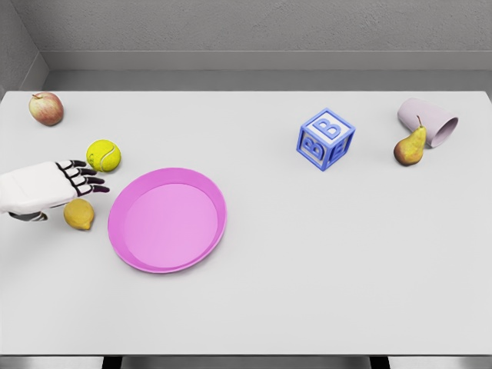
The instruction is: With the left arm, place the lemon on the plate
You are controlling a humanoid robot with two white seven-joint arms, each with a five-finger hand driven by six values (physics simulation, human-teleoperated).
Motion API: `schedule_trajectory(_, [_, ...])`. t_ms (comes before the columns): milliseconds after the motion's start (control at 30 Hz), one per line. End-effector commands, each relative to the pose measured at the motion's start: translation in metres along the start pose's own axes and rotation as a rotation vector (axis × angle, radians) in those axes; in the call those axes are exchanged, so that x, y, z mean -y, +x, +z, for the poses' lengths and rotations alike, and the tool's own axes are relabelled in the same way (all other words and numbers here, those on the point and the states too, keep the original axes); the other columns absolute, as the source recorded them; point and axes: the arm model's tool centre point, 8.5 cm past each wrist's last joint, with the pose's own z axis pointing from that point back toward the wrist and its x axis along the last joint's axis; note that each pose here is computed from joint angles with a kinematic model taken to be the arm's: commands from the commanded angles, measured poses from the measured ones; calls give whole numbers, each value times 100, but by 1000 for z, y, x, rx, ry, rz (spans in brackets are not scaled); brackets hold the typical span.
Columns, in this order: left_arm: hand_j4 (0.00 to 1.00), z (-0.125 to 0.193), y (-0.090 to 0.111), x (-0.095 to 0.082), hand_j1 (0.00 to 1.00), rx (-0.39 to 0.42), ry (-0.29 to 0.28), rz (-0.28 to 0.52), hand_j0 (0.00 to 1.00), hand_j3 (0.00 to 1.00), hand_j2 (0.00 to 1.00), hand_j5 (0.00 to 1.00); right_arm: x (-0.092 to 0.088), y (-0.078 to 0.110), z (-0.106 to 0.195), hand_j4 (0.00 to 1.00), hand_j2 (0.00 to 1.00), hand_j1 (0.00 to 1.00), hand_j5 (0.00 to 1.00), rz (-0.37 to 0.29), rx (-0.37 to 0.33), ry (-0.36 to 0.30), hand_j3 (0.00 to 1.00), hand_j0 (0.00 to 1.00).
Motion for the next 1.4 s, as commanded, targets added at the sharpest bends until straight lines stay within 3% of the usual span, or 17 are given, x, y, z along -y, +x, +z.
schedule_trajectory(0, [100, 1, -1, 2, 100, 1, -26, 11, 100, 100, 100, 100, 0, 0, 0, 100, 100, 100, 100, 0, 0, 0, 100, 100])
schedule_trajectory(1367, [100, -11, 7, 5, 100, 20, 7, 46, 100, 100, 100, 100, 0, 0, 0, 100, 100, 100, 100, 0, 0, 0, 100, 100])
